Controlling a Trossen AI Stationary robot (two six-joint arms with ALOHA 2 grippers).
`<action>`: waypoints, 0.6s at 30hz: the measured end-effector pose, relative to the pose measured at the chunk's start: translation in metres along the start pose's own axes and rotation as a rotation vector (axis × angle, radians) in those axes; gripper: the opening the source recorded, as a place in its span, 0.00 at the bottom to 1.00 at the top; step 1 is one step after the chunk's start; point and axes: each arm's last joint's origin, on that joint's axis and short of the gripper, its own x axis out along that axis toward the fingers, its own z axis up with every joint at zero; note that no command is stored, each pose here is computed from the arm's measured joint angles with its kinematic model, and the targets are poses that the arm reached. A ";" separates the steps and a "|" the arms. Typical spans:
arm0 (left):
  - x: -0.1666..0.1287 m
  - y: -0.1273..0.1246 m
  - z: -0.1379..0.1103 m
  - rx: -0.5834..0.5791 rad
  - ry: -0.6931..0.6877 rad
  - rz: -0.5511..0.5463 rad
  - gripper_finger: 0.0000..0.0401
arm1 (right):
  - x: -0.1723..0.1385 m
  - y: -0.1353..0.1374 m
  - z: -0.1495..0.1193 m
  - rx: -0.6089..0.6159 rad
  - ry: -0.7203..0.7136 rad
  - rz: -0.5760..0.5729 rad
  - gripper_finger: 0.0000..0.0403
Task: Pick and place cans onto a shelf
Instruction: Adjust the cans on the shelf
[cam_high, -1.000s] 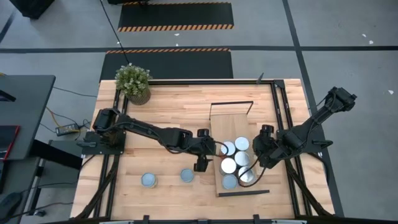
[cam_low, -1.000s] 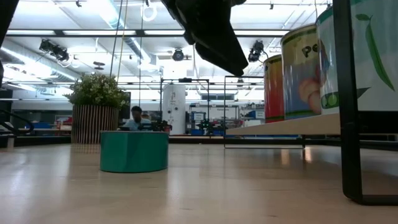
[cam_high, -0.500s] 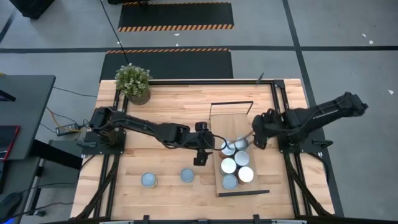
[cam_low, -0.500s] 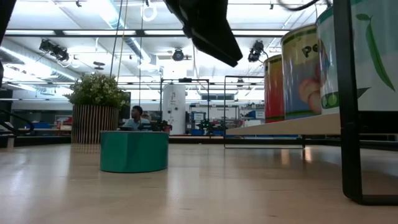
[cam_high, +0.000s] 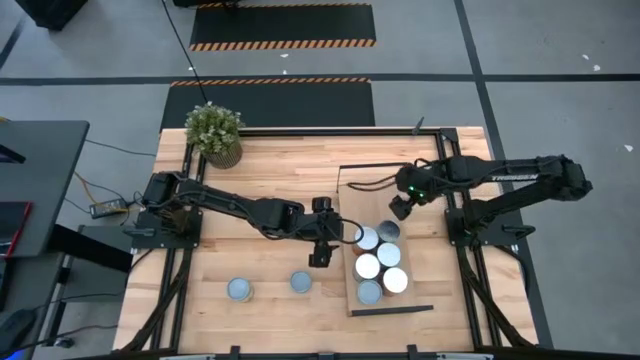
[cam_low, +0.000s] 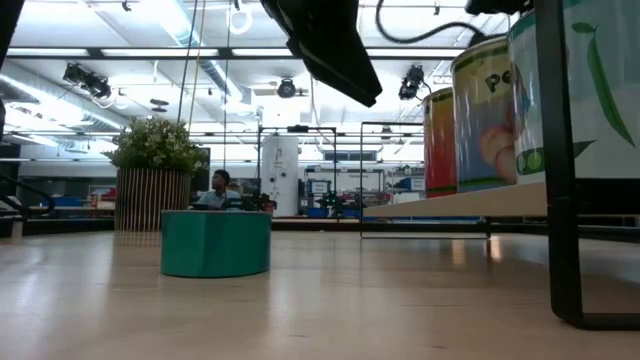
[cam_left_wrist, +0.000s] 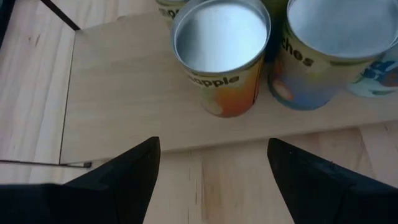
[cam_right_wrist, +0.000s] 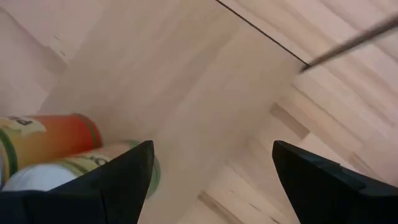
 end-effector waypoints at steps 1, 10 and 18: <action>0.000 0.000 0.000 0.003 0.003 0.005 0.75 | 0.002 0.001 0.003 -0.001 0.011 0.010 0.83; -0.001 0.001 -0.001 0.012 0.009 0.014 0.75 | 0.036 0.014 0.016 -0.076 0.165 0.022 0.83; -0.001 0.001 -0.002 0.004 0.025 0.013 0.75 | 0.042 0.022 0.013 -0.117 0.182 0.046 0.83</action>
